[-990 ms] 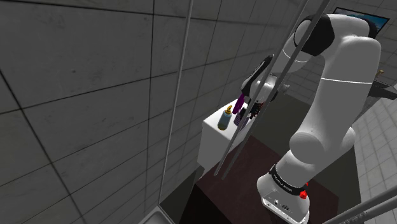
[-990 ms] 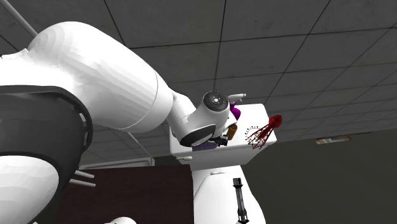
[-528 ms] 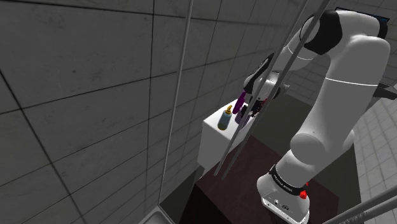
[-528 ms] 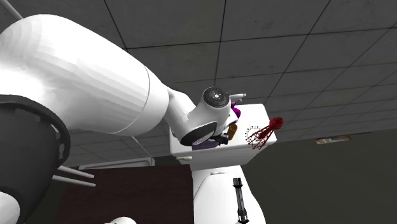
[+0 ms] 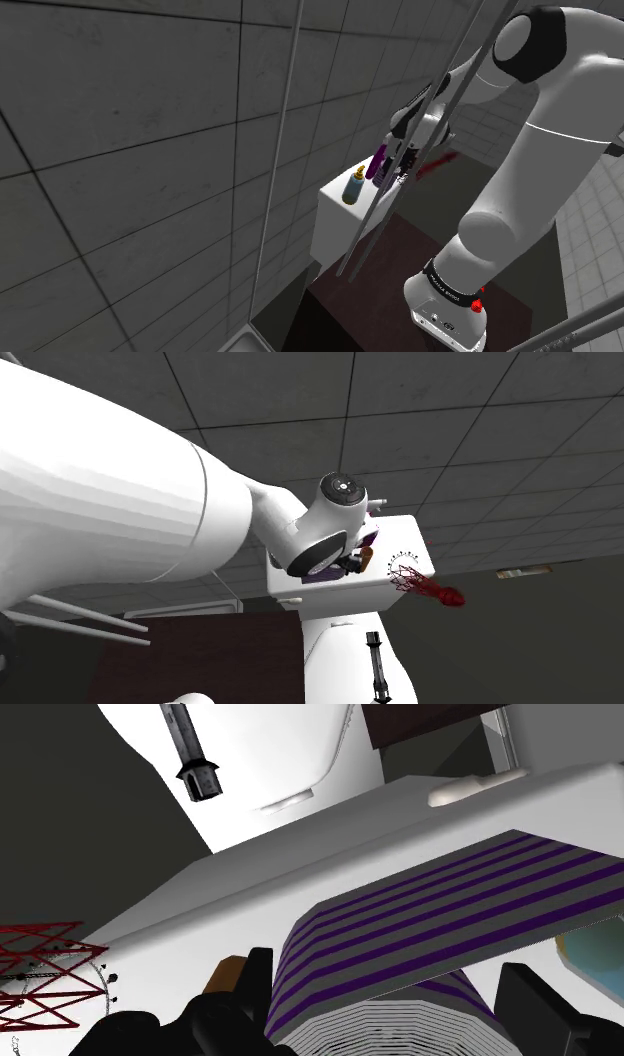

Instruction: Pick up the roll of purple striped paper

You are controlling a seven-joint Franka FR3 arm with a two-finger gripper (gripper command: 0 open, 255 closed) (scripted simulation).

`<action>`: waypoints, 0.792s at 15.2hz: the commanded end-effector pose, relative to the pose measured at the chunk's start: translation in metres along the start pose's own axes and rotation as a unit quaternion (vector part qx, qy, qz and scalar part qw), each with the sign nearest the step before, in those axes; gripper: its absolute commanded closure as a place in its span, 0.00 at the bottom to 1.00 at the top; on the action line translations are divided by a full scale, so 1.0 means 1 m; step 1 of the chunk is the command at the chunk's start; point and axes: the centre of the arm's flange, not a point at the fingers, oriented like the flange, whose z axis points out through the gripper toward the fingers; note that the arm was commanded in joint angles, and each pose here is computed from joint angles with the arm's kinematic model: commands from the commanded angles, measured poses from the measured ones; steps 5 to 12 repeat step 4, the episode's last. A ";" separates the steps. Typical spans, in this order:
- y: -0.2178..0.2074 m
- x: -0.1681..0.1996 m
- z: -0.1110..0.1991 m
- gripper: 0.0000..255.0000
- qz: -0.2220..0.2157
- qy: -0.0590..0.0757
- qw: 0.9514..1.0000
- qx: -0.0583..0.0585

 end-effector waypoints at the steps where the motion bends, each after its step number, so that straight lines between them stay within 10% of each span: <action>1: 0.000 0.001 -0.011 1.00 0.000 0.000 1.000 0.000; 12: 0.000 0.001 -0.017 1.00 0.000 0.000 1.000 0.000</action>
